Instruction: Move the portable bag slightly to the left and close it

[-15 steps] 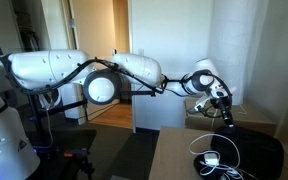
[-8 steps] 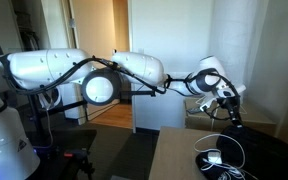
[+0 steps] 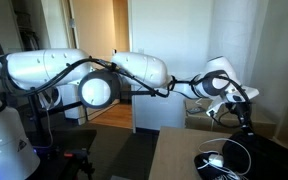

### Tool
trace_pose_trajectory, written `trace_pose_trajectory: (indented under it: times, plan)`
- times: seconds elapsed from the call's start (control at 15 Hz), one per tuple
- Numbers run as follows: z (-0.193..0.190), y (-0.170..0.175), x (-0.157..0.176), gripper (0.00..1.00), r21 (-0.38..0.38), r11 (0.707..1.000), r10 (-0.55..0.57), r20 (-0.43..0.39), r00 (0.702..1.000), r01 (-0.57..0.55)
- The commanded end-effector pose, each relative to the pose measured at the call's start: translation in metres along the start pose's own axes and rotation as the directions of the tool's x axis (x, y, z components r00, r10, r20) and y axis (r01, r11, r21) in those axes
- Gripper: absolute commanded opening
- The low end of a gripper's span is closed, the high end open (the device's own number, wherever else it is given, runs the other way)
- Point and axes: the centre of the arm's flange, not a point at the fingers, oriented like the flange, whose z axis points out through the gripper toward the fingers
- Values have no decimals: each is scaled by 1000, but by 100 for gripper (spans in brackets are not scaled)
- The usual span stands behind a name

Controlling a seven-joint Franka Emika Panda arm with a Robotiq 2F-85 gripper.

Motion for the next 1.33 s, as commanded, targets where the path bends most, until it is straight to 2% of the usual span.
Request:
trace_pose_trajectory:
  times: [0.0, 0.2, 0.47, 0.73, 1.0, 1.07, 1.27]
  plan:
    - [-27, 44, -33, 1, -10, 1000, -9, -40, 999, 9]
    - [-30, 51, -47, 1, -17, 998, -56, -72, 996, 54]
    - [-24, 53, -47, 1, -23, 998, -65, -95, 993, 63]
    - [-15, 53, -32, 1, -33, 999, -38, -63, 997, 36]
    - [-10, 50, -25, 1, 6, 1000, -2, -34, 999, 2]
    - [16, 11, 1, 5, -22, 999, -24, -38, 999, 23]
    - [16, 11, 2, 5, -18, 1000, -18, -33, 999, 18]
